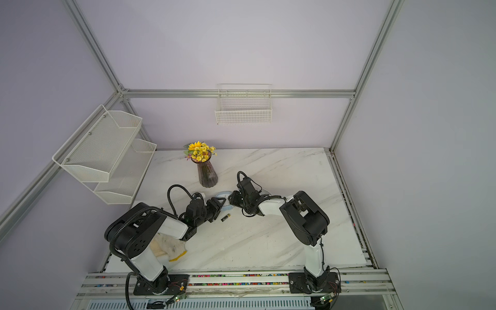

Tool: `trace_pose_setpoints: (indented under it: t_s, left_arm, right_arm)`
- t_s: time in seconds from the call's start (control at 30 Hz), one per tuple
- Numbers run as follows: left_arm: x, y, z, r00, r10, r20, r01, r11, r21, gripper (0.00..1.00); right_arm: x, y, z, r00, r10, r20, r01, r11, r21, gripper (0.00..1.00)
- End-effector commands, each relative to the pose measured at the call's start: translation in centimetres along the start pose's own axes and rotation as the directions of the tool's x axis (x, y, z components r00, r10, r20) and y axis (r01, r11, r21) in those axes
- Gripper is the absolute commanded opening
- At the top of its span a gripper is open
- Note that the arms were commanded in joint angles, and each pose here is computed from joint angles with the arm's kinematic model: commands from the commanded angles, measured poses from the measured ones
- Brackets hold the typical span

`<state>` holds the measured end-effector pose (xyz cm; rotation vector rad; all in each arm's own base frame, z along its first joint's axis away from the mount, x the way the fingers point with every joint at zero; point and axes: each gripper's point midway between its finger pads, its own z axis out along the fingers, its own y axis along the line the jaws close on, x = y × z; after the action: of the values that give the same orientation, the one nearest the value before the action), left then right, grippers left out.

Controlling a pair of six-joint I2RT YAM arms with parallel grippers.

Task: Insert the battery into the alarm
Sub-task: Adjust the alarm at the center of the board.

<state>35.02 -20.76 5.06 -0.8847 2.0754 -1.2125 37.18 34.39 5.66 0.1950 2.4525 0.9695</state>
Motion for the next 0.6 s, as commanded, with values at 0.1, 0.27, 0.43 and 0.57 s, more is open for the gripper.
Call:
trace_pose_setpoints:
  t_s: [0.1, 0.27, 0.43, 0.57]
  left_arm:
    - [0.0, -1.0, -0.3, 1.000, 0.000, 0.009, 0.000, 0.999, 0.041, 0.53]
    - [0.1, -1.6, -0.2, 1.000, 0.029, 0.005, -0.029, 0.998, 0.056, 0.44]
    - [0.1, -1.9, -0.3, 0.999, 0.042, 0.006, -0.042, 0.997, 0.062, 0.39]
    - [0.1, -2.1, -0.6, 0.998, 0.059, 0.010, -0.060, 0.996, 0.065, 0.35]
  right_arm:
    - [0.9, -1.0, -0.7, 1.000, 0.023, -0.017, -0.022, 0.999, 0.036, 0.41]
    - [0.5, -0.6, -1.3, 1.000, 0.014, -0.004, -0.013, 0.999, 0.031, 0.41]
    - [0.2, -0.3, -1.8, 1.000, 0.003, 0.008, -0.003, 0.999, 0.032, 0.41]
    - [-0.5, -0.7, -2.6, 0.999, -0.008, 0.046, 0.005, 0.998, 0.068, 0.42]
